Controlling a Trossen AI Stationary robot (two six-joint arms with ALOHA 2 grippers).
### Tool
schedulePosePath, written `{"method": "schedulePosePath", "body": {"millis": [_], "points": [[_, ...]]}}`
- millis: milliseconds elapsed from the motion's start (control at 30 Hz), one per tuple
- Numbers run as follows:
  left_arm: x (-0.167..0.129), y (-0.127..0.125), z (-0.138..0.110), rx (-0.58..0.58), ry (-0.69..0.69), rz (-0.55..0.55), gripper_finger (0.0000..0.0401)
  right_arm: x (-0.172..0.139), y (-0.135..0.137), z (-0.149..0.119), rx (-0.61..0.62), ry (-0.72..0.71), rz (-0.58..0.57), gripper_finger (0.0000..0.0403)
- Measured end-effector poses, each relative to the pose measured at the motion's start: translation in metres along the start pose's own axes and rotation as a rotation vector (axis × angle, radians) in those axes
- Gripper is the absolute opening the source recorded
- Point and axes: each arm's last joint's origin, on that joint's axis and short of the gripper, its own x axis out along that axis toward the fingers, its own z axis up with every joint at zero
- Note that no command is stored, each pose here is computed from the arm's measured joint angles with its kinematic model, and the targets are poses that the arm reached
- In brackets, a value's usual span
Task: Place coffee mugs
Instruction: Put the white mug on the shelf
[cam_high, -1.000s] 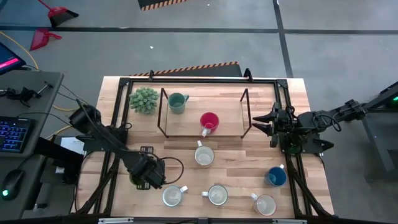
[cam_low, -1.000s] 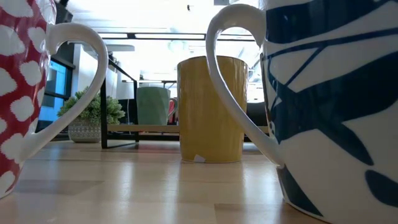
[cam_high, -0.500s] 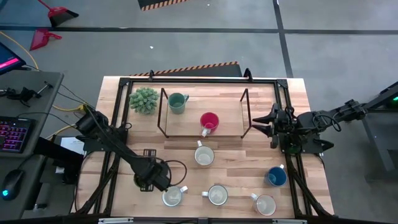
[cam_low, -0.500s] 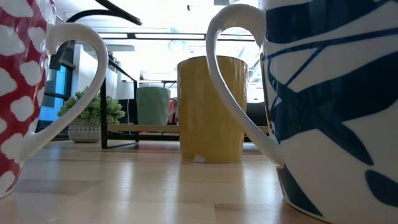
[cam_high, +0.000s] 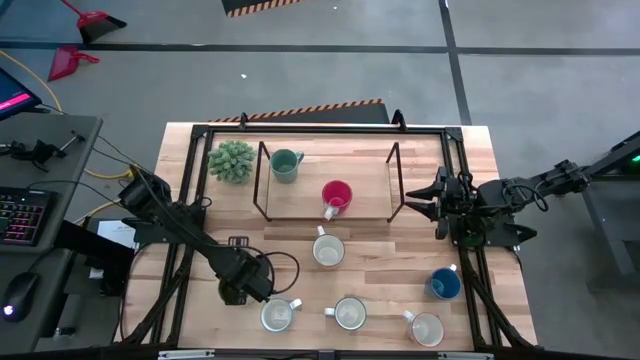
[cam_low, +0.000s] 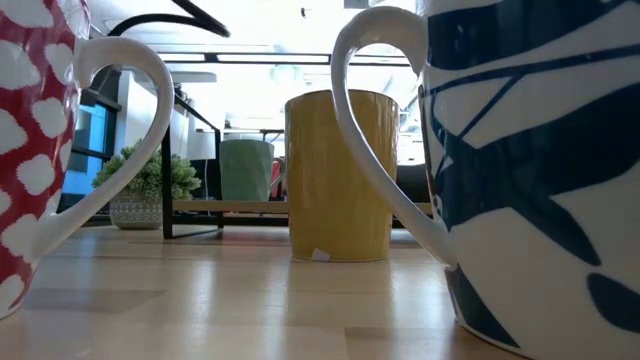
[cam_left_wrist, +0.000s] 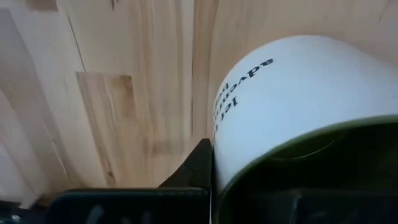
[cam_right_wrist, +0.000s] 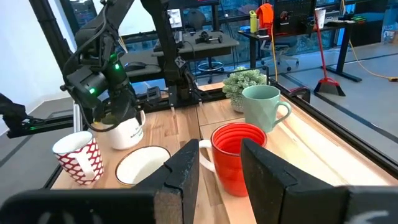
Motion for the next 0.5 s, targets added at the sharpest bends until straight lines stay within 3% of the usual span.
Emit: {"method": "schedulePosePath", "body": {"millis": [233, 500], "points": [[-0.013, 0.013, -0.008, -0.095, 0.031, -0.016, 0.0007, 0.0, 0.0, 0.0, -0.002, 0.003, 0.001, 0.0103], [-0.063, 0.054, -0.033, -0.309, -0.15, -0.12, 0.0007, 0.0, 0.0, 0.0, -0.002, 0.006, 0.007, 0.0103]]}}
